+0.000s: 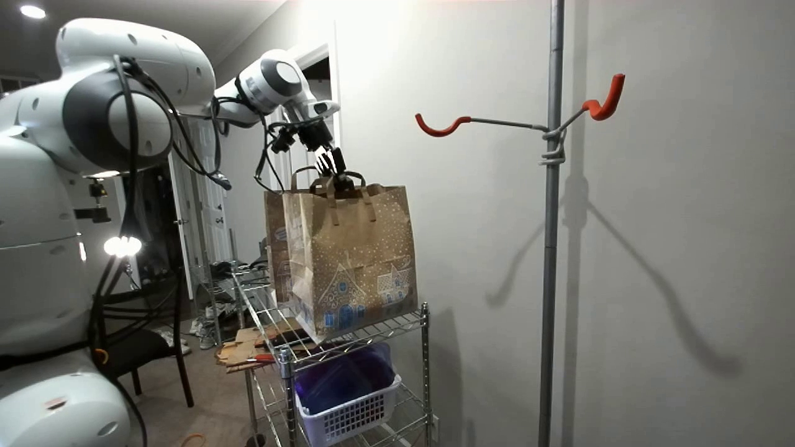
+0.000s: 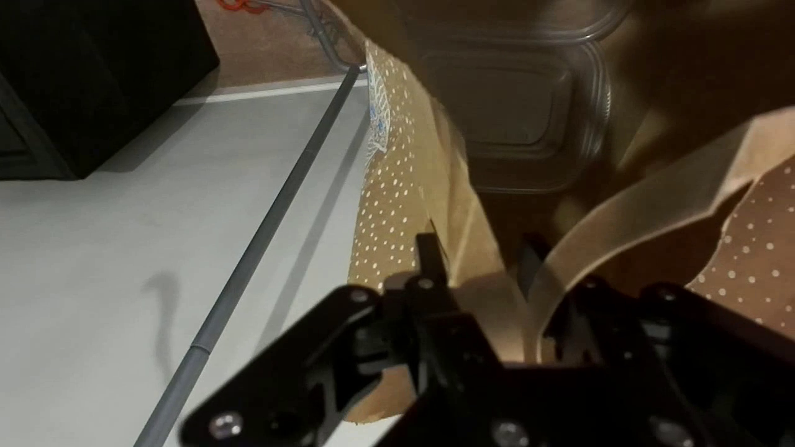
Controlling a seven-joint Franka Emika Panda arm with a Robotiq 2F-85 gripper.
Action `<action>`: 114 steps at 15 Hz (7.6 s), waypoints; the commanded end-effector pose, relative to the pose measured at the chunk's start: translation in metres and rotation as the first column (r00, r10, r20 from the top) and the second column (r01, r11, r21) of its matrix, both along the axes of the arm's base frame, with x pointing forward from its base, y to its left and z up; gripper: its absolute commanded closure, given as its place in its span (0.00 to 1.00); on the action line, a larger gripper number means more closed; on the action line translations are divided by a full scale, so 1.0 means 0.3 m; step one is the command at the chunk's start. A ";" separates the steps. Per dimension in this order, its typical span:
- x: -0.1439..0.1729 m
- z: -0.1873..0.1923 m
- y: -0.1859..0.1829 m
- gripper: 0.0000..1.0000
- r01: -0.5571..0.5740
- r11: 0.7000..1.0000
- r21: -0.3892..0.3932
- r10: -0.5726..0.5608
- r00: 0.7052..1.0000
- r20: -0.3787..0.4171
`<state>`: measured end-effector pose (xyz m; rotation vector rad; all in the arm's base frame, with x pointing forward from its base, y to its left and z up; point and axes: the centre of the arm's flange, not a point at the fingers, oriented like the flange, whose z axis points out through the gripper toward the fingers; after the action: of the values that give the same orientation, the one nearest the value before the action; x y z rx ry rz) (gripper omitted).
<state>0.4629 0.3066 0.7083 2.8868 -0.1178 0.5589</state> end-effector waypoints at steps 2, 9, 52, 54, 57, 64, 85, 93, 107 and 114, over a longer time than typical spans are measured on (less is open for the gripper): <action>-0.022 0.024 -0.032 0.96 0.008 0.996 0.085 -0.008 1.000 -0.002; -0.029 0.089 -0.063 0.96 0.009 0.987 0.163 -0.016 0.999 0.036; -0.526 0.447 -1.017 0.95 0.313 0.801 0.510 -0.319 0.944 -0.079; -0.528 0.446 -1.074 0.95 0.332 0.776 0.536 -0.347 0.935 -0.077; -0.532 0.443 -1.187 0.96 0.369 0.737 0.566 -0.407 0.911 -0.064; -0.518 0.445 -1.480 0.95 0.413 0.662 0.625 -0.520 0.854 -0.012; -0.242 0.567 -2.026 0.95 0.536 0.543 0.647 -0.742 0.667 0.070; -0.063 0.508 -2.113 0.95 0.588 0.547 0.596 -0.767 0.637 0.077; 0.118 0.543 -1.971 0.95 0.498 0.636 0.589 -0.696 0.700 0.160; 0.169 0.498 -1.927 0.95 0.492 0.670 0.556 -0.664 0.732 0.153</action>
<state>0.5064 -0.2735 0.8536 2.8370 -1.4669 1.0277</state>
